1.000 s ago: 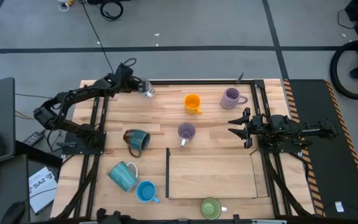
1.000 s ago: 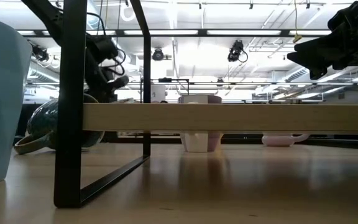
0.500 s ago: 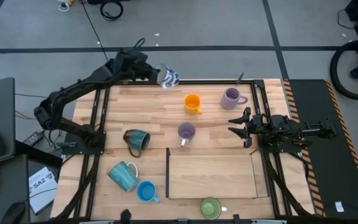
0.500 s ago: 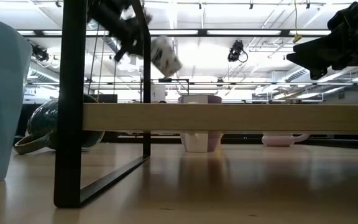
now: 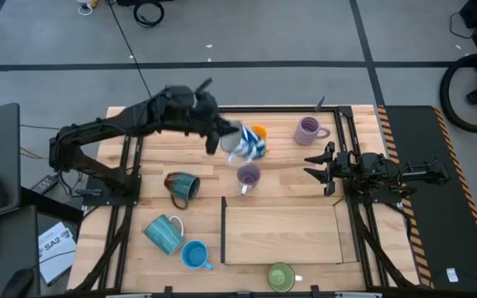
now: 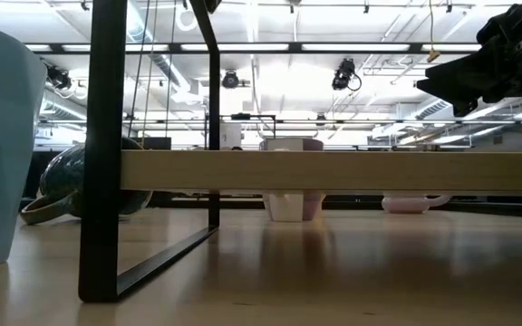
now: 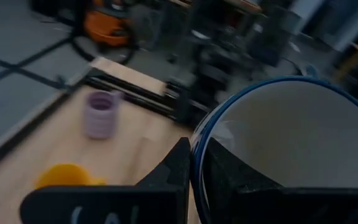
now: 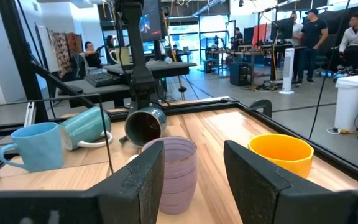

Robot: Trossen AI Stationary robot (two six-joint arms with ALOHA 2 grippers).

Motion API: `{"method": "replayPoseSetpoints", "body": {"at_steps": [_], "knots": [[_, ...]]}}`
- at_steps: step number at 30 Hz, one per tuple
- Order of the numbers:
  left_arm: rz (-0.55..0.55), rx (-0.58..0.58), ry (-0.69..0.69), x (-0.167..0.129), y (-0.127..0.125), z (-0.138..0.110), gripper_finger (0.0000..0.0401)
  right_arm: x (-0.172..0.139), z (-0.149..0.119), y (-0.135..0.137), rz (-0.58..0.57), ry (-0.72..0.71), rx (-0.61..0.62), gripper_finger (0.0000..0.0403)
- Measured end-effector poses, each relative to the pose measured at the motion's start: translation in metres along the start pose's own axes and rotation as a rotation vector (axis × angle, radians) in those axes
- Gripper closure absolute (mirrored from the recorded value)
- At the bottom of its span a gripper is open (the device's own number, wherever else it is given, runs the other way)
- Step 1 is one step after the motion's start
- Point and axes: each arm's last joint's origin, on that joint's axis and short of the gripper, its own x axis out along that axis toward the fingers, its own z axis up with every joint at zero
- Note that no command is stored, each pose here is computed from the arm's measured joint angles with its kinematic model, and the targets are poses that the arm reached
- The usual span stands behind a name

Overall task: Place coffee mugs
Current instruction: Put the white mug on the shelf

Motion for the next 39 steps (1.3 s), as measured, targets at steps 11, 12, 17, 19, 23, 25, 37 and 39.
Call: {"method": "replayPoseSetpoints", "body": {"at_steps": [11,12,17,19,23,25,37,39], "knots": [[-0.176,0.058,0.135,0.043,-0.062,-0.042,0.0369,0.000,0.001,0.000,-0.003,-0.005,0.001,0.0231],[-0.189,0.062,0.149,0.050,-0.066,-0.047,0.0369,0.000,0.000,0.000,-0.003,-0.004,0.001,0.0231],[-0.261,0.062,0.227,0.082,-0.074,-0.070,0.0369,0.001,0.001,0.000,-0.003,-0.007,0.002,0.0231],[-0.264,0.060,0.275,0.094,-0.075,-0.076,0.0369,0.001,0.001,0.000,-0.003,-0.007,0.002,0.0231],[-0.236,0.104,0.371,0.116,-0.076,-0.079,0.0369,0.001,0.001,0.000,-0.003,-0.007,0.002,0.0231],[-0.221,0.144,0.426,0.127,-0.078,-0.080,0.0369,0.001,0.001,0.000,-0.003,-0.008,0.002,0.0231],[-0.052,0.299,0.673,0.173,-0.071,-0.109,0.0369,0.001,0.001,0.000,-0.002,-0.007,0.002,0.0231],[-0.038,0.300,0.713,0.175,-0.069,-0.115,0.0369,0.001,0.001,0.000,-0.003,-0.007,0.002,0.0231]]}}
